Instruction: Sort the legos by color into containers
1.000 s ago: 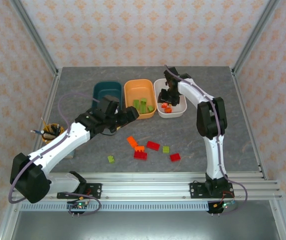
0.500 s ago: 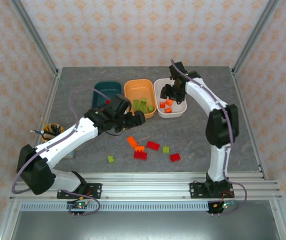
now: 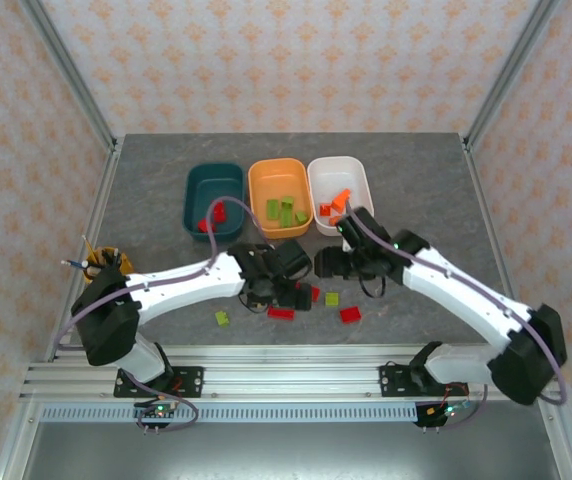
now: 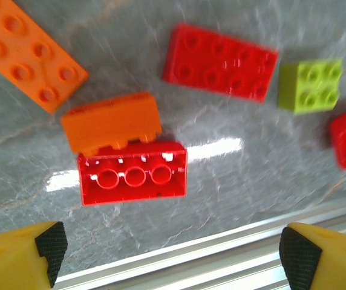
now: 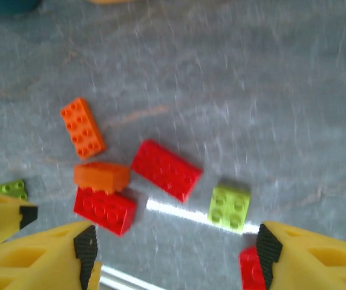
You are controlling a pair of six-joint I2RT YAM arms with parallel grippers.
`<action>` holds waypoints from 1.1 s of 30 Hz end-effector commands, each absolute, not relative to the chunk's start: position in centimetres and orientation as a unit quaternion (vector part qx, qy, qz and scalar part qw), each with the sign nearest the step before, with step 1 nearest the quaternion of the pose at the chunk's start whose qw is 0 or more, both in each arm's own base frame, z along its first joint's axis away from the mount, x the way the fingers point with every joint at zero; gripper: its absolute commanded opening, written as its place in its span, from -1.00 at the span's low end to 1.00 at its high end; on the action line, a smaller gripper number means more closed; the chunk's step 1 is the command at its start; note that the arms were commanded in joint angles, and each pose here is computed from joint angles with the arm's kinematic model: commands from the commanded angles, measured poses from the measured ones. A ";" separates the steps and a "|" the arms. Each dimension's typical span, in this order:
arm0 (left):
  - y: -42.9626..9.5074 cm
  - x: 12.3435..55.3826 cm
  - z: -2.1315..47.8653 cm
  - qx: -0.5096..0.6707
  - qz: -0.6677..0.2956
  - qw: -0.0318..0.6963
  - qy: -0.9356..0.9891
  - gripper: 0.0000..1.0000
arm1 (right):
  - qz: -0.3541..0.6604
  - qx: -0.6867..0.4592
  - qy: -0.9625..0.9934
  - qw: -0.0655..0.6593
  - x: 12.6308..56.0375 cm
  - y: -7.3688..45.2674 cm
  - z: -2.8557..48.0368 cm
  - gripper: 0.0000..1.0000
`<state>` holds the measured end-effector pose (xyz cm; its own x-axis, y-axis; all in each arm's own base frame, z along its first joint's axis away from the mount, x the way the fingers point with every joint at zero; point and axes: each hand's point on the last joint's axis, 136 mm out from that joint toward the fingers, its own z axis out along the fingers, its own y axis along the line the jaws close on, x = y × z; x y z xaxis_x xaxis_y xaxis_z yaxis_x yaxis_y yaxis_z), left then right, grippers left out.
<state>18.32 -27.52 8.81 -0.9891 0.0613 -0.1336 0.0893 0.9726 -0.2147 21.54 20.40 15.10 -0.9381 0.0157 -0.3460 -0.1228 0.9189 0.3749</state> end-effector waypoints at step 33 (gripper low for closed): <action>-26.3 19.7 5.4 0.077 0.016 0.106 0.991 0.12 | 0.298 0.018 0.933 0.200 15.9 17.8 18.2 0.78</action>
